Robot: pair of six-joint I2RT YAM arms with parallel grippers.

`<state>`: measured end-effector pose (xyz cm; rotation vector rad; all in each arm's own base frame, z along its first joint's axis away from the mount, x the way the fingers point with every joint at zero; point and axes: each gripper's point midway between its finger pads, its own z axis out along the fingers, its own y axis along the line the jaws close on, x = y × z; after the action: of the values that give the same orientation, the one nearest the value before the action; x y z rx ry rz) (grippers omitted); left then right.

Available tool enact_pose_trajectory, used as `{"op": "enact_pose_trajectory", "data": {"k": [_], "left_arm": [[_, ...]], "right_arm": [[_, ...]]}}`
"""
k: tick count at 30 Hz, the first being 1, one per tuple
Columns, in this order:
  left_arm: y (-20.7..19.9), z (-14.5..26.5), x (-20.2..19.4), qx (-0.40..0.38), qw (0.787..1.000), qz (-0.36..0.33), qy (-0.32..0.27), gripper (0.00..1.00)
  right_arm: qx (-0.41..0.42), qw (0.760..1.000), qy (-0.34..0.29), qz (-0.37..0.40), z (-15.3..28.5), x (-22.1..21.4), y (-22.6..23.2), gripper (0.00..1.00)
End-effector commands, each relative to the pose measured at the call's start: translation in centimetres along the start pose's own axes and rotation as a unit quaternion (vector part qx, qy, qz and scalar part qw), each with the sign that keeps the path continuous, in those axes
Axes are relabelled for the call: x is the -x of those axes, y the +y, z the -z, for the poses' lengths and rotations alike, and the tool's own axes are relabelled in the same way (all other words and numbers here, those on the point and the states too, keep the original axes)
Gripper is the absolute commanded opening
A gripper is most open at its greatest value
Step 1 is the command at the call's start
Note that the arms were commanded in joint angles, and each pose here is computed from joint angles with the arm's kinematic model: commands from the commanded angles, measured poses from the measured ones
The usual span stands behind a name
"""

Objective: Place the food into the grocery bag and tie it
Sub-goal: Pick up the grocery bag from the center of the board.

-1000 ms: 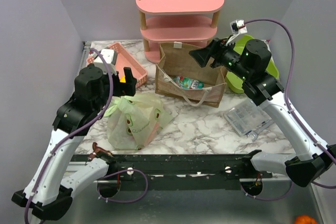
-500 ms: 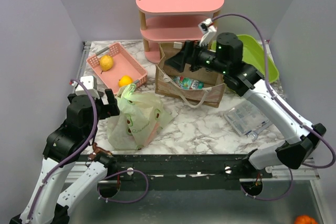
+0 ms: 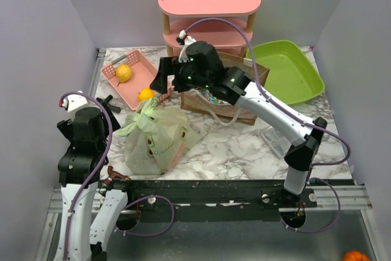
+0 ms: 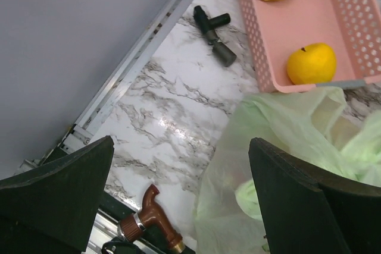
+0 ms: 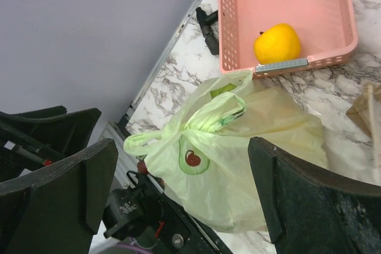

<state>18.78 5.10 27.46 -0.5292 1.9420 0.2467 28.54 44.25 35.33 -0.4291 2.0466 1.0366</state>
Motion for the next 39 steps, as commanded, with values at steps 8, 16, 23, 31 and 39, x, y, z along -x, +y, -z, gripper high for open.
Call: {"op": "enact_pose_trajectory", "data": {"k": [8,16,23,31,39], "left_arm": [[0.7,-3.5,-0.9,0.028,0.996,0.080,0.015,0.98],[1.6,-4.2,-2.9,0.039,0.993,0.108,-0.016,0.99],[2.3,-2.8,-1.7,0.036,0.988,0.133,-0.072,0.99],[2.1,-2.6,-1.5,0.028,0.987,0.135,-0.076,0.99],[1.8,-2.5,-1.6,0.017,0.988,0.135,-0.078,0.98]], "right_arm": [[-0.164,0.986,0.013,-0.028,-3.9,-4.4,-0.3,1.00],[-0.169,0.985,0.028,-0.021,-6.7,-7.4,0.8,1.00],[-0.179,0.983,0.043,-0.013,-9.3,-10.1,1.0,1.00],[-0.206,0.976,0.068,0.007,-11.1,-14.5,0.3,1.00],[-0.225,0.970,0.083,0.034,-12.1,-17.1,-2.1,0.94]]}}
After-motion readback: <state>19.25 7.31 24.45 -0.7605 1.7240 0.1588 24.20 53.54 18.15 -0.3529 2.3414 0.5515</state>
